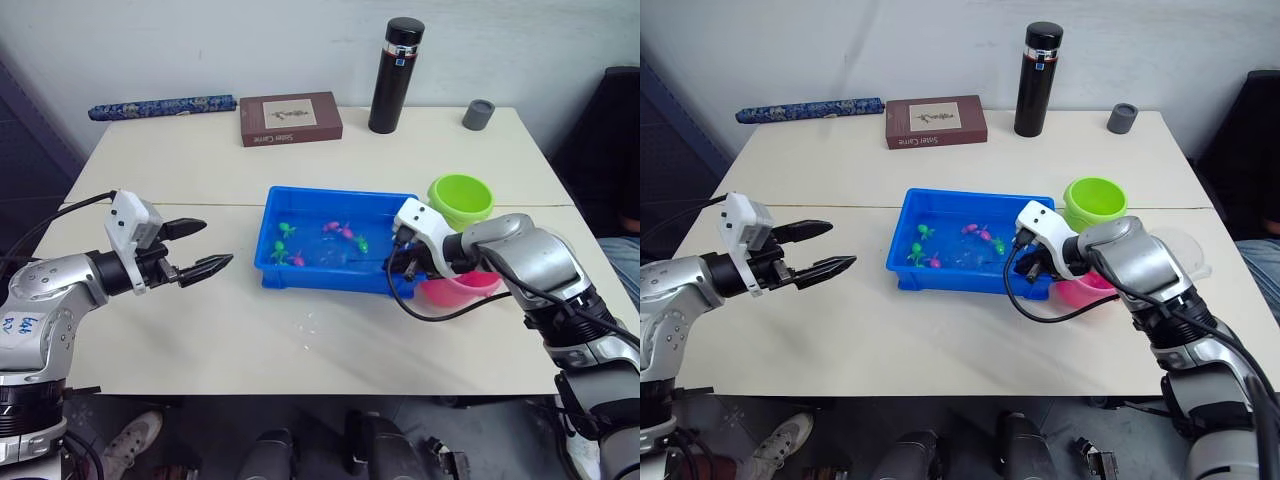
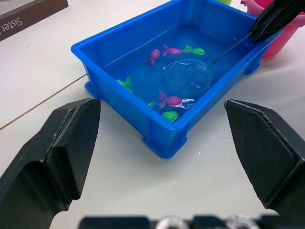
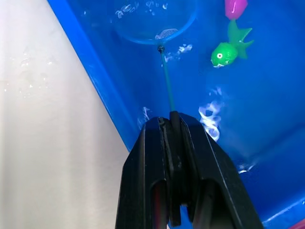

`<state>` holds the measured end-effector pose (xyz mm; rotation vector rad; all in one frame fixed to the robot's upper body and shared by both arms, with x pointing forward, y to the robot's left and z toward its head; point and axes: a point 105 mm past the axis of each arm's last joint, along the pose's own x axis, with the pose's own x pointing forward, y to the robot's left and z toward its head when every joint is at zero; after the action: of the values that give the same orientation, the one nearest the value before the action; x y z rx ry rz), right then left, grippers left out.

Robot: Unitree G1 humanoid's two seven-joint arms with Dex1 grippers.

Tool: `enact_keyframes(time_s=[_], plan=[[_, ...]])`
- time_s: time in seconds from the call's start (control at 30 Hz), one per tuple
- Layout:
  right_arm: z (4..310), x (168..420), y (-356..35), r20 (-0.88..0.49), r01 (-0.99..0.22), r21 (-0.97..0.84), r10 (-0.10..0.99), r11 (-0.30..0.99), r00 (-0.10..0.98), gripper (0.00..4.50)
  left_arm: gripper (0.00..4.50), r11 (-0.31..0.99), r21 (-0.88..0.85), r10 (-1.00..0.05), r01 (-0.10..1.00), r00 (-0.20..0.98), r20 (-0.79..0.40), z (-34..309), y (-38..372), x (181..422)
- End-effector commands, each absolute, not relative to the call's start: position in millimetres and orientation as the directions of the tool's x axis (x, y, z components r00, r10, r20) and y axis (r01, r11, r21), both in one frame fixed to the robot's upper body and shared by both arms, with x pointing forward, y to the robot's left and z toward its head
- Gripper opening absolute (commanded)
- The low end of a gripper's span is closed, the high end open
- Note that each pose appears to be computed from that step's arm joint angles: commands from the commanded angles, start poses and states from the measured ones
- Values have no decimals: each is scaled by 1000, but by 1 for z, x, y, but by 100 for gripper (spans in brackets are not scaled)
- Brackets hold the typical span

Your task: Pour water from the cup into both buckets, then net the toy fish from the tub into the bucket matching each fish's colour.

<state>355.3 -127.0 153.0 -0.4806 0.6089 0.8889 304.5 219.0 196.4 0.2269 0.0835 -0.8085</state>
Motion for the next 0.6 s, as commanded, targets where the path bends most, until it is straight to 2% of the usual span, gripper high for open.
enact_keyframes(time_s=[0.03,0.6], plan=[[158,363,-129,-667,-801,-170,531,574,523,0,447,668,202,-709,716,695,-120,209,219,300],[162,387,-136,-639,-706,-203,454,678,620,0,447,678,202,-699,707,705,-119,209,221,298]])
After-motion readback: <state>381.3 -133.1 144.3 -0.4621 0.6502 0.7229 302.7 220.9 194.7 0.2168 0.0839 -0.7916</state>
